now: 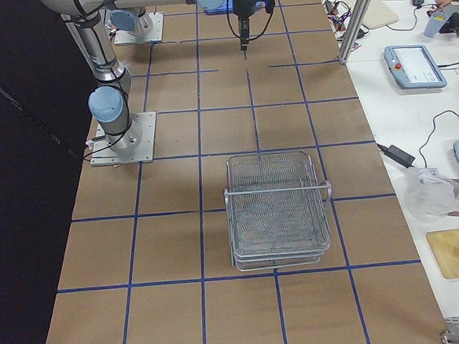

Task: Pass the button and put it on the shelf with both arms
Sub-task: 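Move the left gripper down toward the red button in the blue tray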

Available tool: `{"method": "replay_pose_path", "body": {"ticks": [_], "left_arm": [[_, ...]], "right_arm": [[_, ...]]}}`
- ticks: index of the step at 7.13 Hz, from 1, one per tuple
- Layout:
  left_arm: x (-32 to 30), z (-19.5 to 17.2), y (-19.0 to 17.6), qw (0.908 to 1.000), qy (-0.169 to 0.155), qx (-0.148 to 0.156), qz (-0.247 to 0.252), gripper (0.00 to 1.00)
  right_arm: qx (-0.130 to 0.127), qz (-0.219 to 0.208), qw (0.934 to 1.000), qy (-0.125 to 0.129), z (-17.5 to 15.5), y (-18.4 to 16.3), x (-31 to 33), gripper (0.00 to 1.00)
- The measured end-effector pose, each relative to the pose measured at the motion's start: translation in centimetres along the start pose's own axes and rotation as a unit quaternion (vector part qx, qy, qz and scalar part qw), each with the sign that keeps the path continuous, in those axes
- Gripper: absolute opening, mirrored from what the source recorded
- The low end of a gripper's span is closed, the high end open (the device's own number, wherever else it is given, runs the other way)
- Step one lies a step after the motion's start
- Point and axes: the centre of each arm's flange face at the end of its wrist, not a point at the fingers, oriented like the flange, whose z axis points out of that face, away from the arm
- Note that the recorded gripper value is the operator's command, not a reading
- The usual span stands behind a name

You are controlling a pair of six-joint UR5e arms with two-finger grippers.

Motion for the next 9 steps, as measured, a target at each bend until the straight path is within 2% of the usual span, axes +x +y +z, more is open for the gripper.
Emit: {"method": "replay_pose_path", "body": {"ticks": [3,5,7,9], "left_arm": [[-0.4,0.1,-0.3,1.0000,0.000,0.003,0.000,1.00],[-2.5,0.9,-1.7,0.9992,0.000,0.009,0.038,1.00],[-7.1,4.0,-3.5,0.9959,0.002,0.011,0.090,1.00],[-12.7,9.8,-4.7,0.9915,-0.003,0.031,0.126,1.00]], "right_arm": [[-0.002,0.000,1.0000,0.001,0.1,0.0,0.1,1.00],[-0.002,0.000,1.0000,0.002,0.1,-0.1,0.1,1.00],[-0.002,-0.001,1.0000,0.001,0.1,-0.1,0.1,1.00],[-0.002,0.000,1.0000,0.000,0.1,-0.1,0.0,1.00]]}}
